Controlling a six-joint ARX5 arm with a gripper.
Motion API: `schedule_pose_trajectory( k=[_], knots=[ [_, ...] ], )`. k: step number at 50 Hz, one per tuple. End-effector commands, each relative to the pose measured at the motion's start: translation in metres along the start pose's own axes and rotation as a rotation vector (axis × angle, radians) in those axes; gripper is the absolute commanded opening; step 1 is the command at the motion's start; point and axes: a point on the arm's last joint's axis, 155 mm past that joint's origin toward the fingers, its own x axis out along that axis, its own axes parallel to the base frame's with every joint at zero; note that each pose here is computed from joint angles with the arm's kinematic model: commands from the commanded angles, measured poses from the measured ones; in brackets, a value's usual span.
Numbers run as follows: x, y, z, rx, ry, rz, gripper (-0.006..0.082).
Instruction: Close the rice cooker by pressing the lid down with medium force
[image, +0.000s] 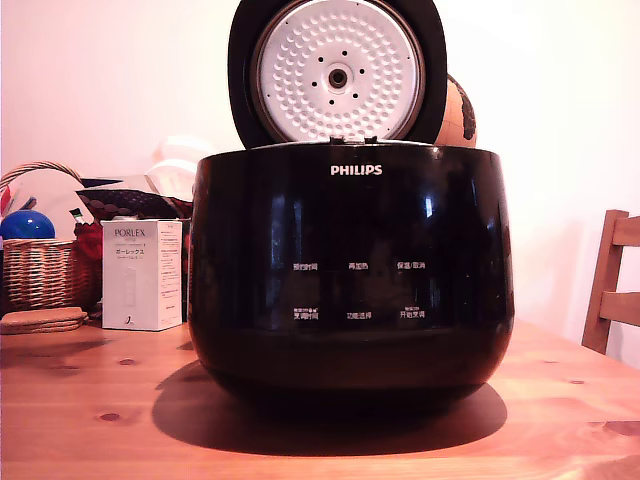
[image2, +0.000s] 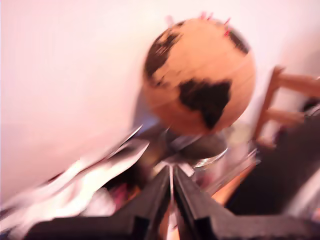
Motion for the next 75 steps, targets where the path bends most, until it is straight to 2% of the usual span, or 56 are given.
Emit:
schedule_pose_trajectory(
  k=[1, 2, 10, 15, 21, 25, 29, 30, 44, 55, 66, 75],
  knots=[
    [0.007, -0.003, 0.016, -0.020, -0.042, -0.045, -0.0019],
    [0.010, -0.004, 0.019, -0.070, -0.049, -0.065, -0.0019],
    [0.034, -0.017, 0.033, -0.133, -0.082, -0.214, -0.0019],
    [0.049, -0.023, 0.035, -0.205, -0.084, -0.291, -0.0019],
    [0.071, -0.024, 0.031, -0.237, -0.098, -0.351, -0.0019],
    [0.086, -0.024, 0.024, -0.314, -0.091, -0.383, -0.0019],
    [0.103, -0.023, 0.012, -0.315, -0.086, -0.397, -0.0019],
    [0.108, -0.022, 0.008, -0.355, -0.077, -0.401, -0.0019],
    [0.151, -0.031, -0.043, -0.452, 0.033, -0.438, -0.0019],
    [0.154, -0.048, -0.060, -0.490, 0.109, -0.478, -0.0019],
    [0.145, -0.084, -0.085, -0.543, 0.251, -0.563, -0.0019],
    [0.137, -0.100, -0.101, -0.533, 0.332, -0.584, -0.0019]
  ],
)
